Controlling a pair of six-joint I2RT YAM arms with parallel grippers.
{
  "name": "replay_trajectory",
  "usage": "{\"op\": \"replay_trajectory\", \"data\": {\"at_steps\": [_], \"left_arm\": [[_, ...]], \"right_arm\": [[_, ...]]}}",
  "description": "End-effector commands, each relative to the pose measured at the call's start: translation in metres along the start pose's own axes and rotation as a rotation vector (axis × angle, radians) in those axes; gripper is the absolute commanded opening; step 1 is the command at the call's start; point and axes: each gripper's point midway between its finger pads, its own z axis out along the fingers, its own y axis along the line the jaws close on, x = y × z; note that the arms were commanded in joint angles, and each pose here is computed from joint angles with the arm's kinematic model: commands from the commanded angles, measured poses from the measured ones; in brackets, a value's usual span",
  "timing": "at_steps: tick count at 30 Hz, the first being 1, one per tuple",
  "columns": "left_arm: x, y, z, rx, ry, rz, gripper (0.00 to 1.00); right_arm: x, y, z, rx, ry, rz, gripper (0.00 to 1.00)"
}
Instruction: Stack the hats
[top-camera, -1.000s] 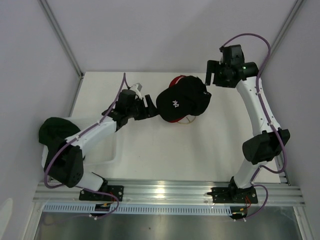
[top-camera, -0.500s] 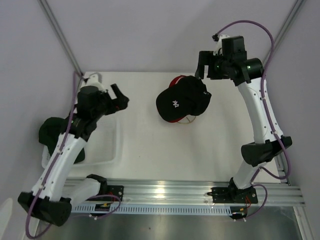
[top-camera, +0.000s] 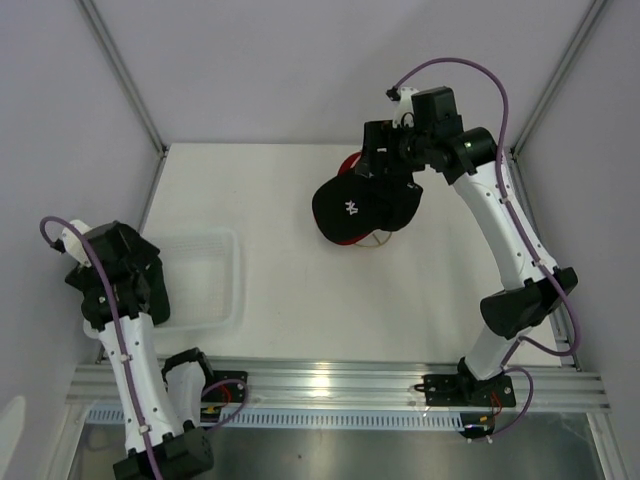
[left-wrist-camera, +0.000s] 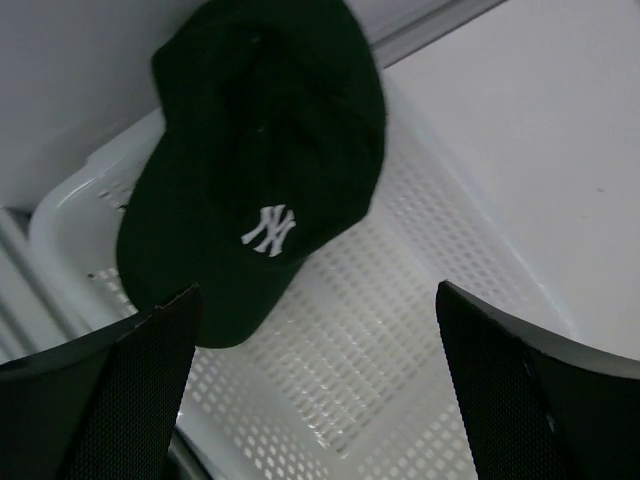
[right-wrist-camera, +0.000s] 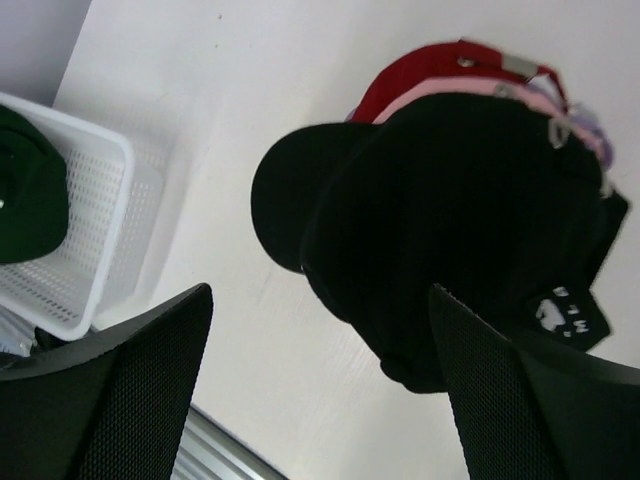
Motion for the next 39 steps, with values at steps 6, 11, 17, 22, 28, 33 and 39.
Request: {"op": "replay_trajectory", "data": {"at_steps": [6,11,17,22,28,33,39], "left_arm": [[0.004,0.043,0.049,-0.244,-0.001,0.077,0.95],[0.012,0.051,0.075,-0.308,0.011,0.107,0.91],[0.003,0.032,0.105,-0.241,-0.011,0.153,0.88],[-0.002,0.012,0.122,-0.165,0.007,0.160,0.88],[0.016,0.017,0.146,-0.223,0.093,0.180,0.86],[0.015,0.023,0.154,-0.261,0.082,0.193,0.73],[0.024,0.016,0.163,-0.217,0.106,0.208,0.53]], "right_arm": [[-0.004,0.022,-0.005,-0.117,-0.050,-0.035,0.97],[-0.012,0.021,-0.008,-0.100,-0.062,-0.041,0.99],[-0.015,0.017,-0.006,-0.071,-0.072,-0.004,1.00],[-0.013,0.014,-0.002,-0.052,-0.063,0.048,1.00],[-0.015,0.013,0.005,-0.042,-0.059,0.074,1.00],[-0.018,0.012,0.012,-0.039,-0.052,0.081,1.00],[-0.020,0.011,0.012,-0.033,-0.059,0.082,0.99]]}}
